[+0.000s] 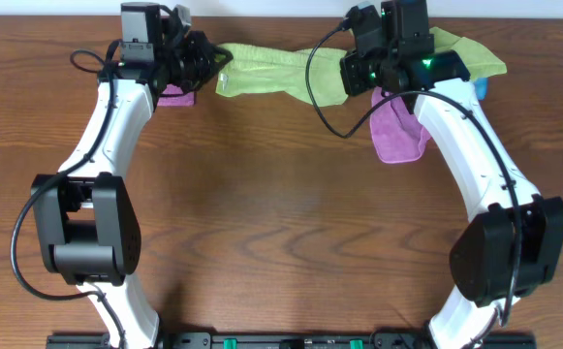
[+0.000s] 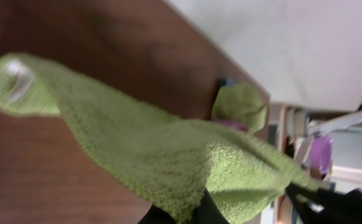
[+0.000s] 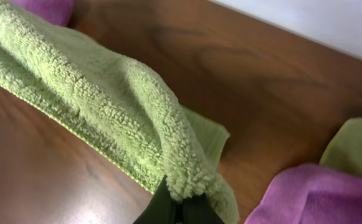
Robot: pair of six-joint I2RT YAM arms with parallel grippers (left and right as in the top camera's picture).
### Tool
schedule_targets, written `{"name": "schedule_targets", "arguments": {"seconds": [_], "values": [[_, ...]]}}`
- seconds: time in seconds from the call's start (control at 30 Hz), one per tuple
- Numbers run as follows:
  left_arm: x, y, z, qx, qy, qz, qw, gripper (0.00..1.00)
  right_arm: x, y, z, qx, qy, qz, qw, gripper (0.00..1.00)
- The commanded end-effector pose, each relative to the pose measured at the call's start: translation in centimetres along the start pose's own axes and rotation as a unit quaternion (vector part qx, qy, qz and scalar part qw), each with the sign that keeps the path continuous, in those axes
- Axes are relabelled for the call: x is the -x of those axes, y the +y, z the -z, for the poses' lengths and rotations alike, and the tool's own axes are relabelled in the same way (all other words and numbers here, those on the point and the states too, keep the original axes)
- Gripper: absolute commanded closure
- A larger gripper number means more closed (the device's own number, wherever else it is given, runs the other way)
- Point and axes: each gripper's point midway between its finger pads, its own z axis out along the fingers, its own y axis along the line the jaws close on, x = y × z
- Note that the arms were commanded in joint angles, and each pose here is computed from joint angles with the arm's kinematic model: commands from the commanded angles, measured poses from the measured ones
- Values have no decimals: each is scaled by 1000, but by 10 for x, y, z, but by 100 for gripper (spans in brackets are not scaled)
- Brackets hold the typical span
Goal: Fold the cloth
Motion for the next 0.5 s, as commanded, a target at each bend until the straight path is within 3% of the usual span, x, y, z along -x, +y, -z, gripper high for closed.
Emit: {"name": "schedule_targets", "arguments": {"seconds": [0.0, 0.47], "values": [[9, 3, 22, 20, -14, -43, 999, 94, 0, -14, 10, -26, 4, 2, 1000, 99], [-81, 48, 47, 126, 146, -7, 981, 94, -55, 22, 15, 51, 115, -25, 992, 98]]}}
